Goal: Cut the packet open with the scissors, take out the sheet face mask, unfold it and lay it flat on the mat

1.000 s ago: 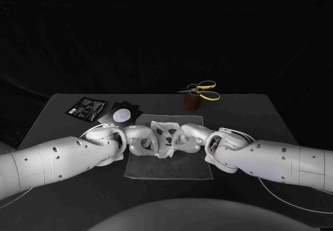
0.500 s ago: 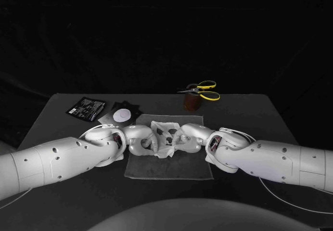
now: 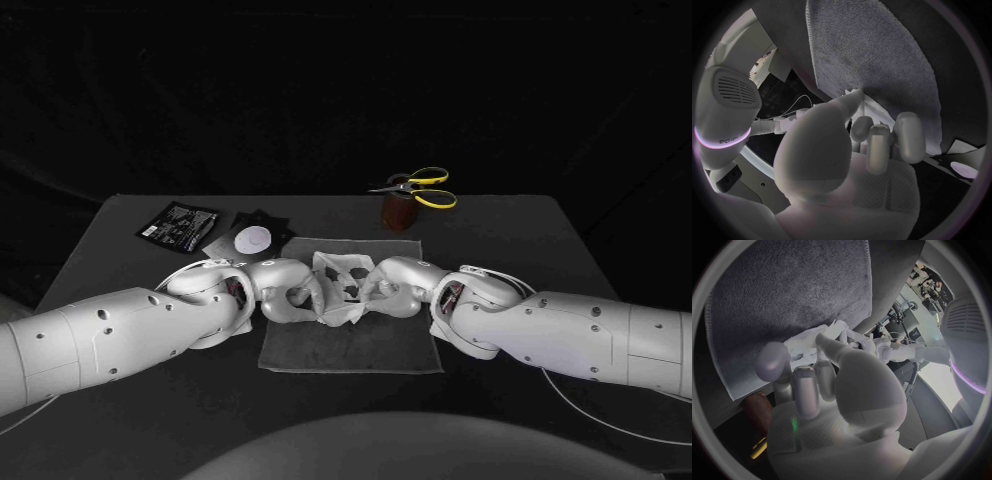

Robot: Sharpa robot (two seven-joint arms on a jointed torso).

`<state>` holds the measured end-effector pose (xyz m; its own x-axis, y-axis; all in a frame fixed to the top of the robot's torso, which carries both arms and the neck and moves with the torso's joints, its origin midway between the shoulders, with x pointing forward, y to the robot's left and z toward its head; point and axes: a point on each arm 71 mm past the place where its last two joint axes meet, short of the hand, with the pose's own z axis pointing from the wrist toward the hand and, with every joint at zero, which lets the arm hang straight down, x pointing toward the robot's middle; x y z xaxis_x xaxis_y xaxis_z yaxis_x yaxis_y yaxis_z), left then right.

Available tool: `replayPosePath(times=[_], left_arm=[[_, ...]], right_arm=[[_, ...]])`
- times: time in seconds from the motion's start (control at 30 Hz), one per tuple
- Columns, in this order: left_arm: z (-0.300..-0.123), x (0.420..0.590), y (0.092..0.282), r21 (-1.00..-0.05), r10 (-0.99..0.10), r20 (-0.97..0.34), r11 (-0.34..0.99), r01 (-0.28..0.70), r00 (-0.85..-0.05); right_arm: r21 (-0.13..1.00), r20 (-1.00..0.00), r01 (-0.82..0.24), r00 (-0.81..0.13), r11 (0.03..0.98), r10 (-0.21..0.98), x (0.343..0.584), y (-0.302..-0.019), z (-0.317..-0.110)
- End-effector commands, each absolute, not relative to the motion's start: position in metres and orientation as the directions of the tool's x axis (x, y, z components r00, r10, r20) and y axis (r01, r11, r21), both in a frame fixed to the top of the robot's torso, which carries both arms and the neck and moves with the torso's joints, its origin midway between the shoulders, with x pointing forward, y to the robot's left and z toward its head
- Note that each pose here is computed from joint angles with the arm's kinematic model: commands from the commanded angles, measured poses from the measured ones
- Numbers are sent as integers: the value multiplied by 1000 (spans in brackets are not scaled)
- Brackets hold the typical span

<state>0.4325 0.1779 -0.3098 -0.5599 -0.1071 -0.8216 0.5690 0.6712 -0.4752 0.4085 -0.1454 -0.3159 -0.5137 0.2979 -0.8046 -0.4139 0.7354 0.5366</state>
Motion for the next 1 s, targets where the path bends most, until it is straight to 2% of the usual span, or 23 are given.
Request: replayPosePath(times=[0.03,0.43,1.0], left_arm=[[-308,430,179,-516,-142,-806,646,563,-575],[-309,431,192,-533,-160,-789,658,532,-593],[-308,429,193,-553,-174,-775,652,519,-607]], right_arm=[[547,-798,-414,-520,728,303,407,-147,-315],[555,-792,-396,-521,732,318,406,-158,-315],[581,-780,-397,-522,711,346,404,-160,-313]])
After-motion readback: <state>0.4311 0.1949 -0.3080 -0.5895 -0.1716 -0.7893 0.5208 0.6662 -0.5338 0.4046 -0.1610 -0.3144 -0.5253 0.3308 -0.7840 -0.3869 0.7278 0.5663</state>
